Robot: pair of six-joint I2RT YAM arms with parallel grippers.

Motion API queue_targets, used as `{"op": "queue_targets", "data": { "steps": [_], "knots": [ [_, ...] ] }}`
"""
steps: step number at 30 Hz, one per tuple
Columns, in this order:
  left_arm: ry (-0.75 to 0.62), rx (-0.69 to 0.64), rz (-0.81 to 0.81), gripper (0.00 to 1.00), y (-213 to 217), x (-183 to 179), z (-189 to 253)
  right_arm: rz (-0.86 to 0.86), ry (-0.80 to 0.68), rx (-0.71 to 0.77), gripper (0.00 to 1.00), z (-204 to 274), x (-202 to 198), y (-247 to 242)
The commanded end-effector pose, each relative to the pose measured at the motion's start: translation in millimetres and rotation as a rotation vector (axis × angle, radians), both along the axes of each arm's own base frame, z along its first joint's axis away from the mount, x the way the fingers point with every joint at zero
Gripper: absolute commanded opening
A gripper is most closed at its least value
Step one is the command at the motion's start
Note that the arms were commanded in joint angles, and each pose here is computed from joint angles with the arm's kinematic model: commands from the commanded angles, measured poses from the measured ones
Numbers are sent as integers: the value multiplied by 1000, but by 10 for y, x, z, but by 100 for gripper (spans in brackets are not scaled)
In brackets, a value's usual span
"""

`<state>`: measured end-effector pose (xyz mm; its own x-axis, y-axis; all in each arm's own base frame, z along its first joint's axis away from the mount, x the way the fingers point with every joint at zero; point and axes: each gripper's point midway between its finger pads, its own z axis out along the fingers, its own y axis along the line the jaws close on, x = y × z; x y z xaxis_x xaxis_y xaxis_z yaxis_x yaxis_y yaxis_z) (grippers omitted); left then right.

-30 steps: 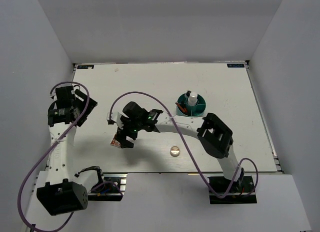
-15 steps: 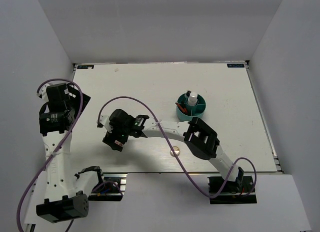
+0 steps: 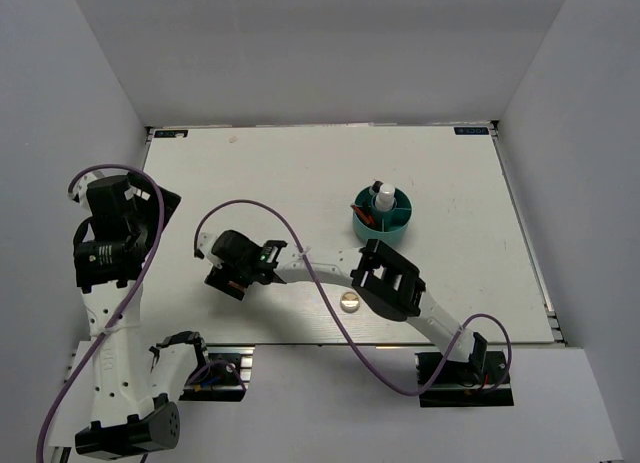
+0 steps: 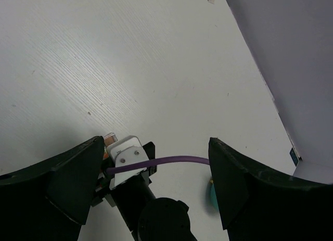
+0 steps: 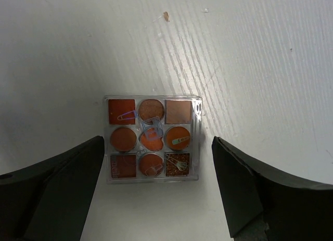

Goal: Organize the makeup

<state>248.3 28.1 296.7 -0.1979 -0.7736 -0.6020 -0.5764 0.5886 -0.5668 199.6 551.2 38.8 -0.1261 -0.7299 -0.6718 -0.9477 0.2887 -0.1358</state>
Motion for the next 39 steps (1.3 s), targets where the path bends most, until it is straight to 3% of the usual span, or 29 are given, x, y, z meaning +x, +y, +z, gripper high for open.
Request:
{"op": "queue_targets", "data": {
  "steps": [1, 11, 17, 26, 39],
  "knots": [
    [-15, 1, -25, 91, -44, -35, 62, -16, -70, 64, 89, 214, 122, 186],
    [-2, -3, -44, 92, -70, -23, 9, 16, -33, 39, 89, 14, 119, 183],
    [4, -4, -48, 92, -74, -21, -7, 62, 93, 29, 89, -97, -85, 171],
    [17, 2, -48, 92, -69, -49, -46, 31, 117, -6, 88, -215, 7, 30],
    [13, -7, -56, 92, -88, -25, -76, 88, 79, -171, 67, -379, 82, -620]
  ]
}}
